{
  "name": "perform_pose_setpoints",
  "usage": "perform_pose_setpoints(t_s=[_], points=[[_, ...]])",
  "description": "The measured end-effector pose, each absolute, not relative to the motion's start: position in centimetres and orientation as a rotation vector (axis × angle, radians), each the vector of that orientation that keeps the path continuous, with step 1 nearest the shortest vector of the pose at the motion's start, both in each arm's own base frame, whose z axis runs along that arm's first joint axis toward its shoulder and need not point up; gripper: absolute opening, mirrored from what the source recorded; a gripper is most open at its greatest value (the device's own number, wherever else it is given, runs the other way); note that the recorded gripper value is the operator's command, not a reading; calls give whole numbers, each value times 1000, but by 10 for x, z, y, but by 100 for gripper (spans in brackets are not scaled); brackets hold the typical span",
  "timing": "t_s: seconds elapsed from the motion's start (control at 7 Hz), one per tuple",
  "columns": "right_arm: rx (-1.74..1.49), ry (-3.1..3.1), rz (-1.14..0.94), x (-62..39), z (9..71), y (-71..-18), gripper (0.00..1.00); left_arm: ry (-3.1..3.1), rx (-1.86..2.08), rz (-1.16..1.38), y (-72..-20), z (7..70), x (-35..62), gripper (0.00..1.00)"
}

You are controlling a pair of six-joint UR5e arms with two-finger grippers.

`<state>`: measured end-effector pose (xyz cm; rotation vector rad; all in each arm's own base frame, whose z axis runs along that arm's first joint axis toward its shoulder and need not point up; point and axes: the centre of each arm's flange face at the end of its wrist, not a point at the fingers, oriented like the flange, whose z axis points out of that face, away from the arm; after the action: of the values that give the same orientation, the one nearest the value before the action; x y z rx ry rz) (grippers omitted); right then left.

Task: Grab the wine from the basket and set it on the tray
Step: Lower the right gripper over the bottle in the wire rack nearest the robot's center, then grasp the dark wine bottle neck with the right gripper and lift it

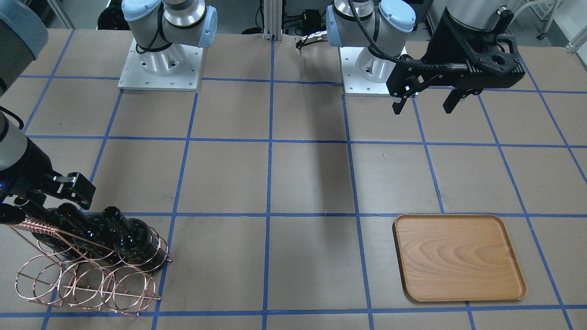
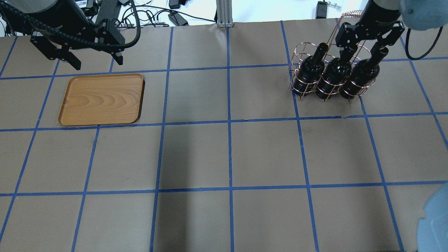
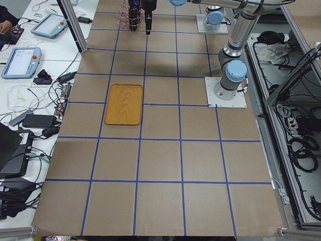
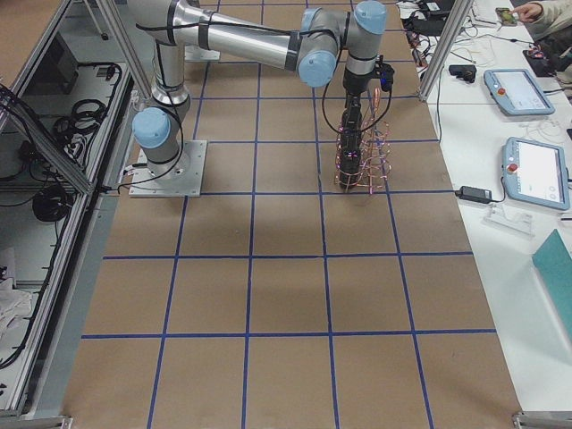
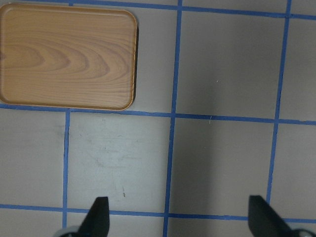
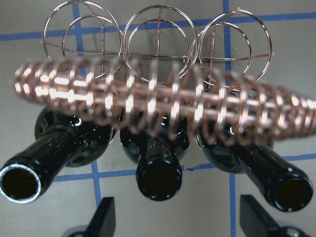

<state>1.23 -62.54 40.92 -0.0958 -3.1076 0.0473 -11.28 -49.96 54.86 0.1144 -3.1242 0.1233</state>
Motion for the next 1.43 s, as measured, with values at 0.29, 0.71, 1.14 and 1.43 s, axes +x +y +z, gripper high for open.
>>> perform_pose_setpoints(t_s=[0.29, 0.71, 1.14, 1.43], points=[[-93, -3118, 66, 14, 397, -628, 76, -3124, 114, 123, -500, 549, -113, 100], [-81, -3121, 91, 17, 393, -631, 49, -3124, 114, 123, -500, 549, -113, 100], [-61, -3131, 91, 18, 393, -631, 13, -3123, 113, 123, -499, 549, -113, 100], [-38, -3132, 91, 18, 394, -630, 0, -3123, 113, 122, -499, 548, -114, 100]])
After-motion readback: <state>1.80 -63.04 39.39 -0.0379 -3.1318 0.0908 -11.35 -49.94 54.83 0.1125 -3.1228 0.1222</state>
